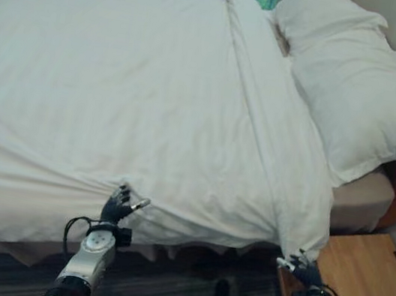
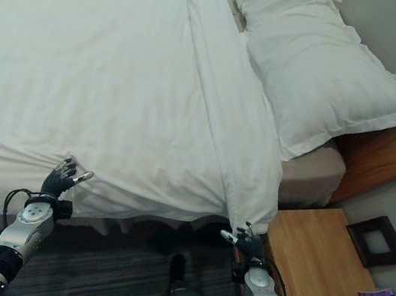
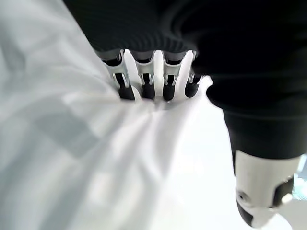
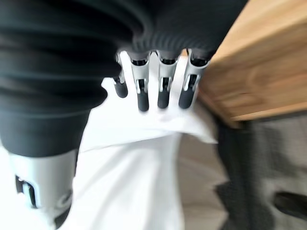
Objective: Making the bed.
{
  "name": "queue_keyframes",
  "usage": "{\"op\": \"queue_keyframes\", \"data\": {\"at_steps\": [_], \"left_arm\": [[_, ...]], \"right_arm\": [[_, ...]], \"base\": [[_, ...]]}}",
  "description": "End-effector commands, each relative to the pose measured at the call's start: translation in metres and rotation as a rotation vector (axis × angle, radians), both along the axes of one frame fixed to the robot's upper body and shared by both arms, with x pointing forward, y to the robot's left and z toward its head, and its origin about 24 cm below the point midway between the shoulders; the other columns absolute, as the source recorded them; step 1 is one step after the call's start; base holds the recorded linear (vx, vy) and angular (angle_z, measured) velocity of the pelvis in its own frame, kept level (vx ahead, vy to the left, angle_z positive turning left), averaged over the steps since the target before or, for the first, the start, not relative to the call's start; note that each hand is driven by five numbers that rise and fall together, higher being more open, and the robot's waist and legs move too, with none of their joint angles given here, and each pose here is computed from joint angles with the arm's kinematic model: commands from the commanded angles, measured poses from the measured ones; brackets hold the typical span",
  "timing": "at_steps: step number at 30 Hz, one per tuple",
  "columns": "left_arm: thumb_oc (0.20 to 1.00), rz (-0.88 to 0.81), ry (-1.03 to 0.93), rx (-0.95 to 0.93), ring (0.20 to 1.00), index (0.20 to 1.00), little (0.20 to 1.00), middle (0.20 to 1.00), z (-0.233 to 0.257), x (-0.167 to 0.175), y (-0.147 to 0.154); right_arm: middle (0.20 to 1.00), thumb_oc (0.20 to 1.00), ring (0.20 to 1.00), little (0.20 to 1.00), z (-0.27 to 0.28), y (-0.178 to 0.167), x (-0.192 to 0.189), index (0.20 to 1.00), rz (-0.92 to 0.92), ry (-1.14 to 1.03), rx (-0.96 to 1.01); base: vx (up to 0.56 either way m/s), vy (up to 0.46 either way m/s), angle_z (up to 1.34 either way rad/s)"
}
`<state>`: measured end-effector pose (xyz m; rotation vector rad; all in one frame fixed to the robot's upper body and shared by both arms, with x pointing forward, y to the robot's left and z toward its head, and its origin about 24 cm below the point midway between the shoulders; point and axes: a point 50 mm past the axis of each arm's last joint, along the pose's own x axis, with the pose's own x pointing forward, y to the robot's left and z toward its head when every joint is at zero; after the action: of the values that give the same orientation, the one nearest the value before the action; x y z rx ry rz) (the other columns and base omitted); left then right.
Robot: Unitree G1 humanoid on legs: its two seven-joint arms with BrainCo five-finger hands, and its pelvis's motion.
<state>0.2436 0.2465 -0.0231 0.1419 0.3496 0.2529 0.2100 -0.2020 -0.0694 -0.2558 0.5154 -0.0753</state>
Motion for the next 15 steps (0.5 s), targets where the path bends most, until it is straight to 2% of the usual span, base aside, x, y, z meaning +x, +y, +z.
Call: {"op": "queue_keyframes", "data": {"at_steps": [1, 9, 10, 13, 15], "left_arm": [[1.0, -0.2, -0.071, -0.093, 1.0, 1.0, 1.0, 1.0, 0.008, 0.018, -0.061], [1.0, -0.233, -0.155, -0.063, 1.0, 1.0, 1.0, 1.0, 0.025, 0.01, -0.059], [1.0, -0.214, -0.182, -0.068, 1.0, 1.0, 1.0, 1.0, 0.028, 0.007, -0.059], [1.0, -0.215, -0.204, -0.088, 1.0, 1.0, 1.0, 1.0, 0.032, 0.009, -0.061], [1.0, -0.226, -0.246, -0.091, 1.0, 1.0, 1.0, 1.0, 0.04, 0.013, -0.064]], "right_arm": [[1.0, 1.0, 1.0, 1.0, 0.037, -0.015, 0.036, 1.0, 0.05, -0.167, -0.115], [1.0, 1.0, 1.0, 1.0, 0.043, -0.002, 0.028, 1.0, 0.048, -0.228, -0.01], [1.0, 1.0, 1.0, 1.0, 0.042, 0.007, 0.025, 1.0, -0.008, -0.253, 0.144], [1.0, 1.0, 1.0, 1.0, 0.041, 0.014, 0.026, 1.0, -0.046, -0.26, 0.254], [1.0, 1.0, 1.0, 1.0, 0.041, 0.029, 0.03, 1.0, -0.079, -0.277, 0.419]], "base": [[-0.03, 0.003, 0.18], [-0.01, 0.008, 0.06], [0.0, 0.0, 0.0], [-0.01, 0.011, -0.01], [0.0, 0.0, 0.0]]}}
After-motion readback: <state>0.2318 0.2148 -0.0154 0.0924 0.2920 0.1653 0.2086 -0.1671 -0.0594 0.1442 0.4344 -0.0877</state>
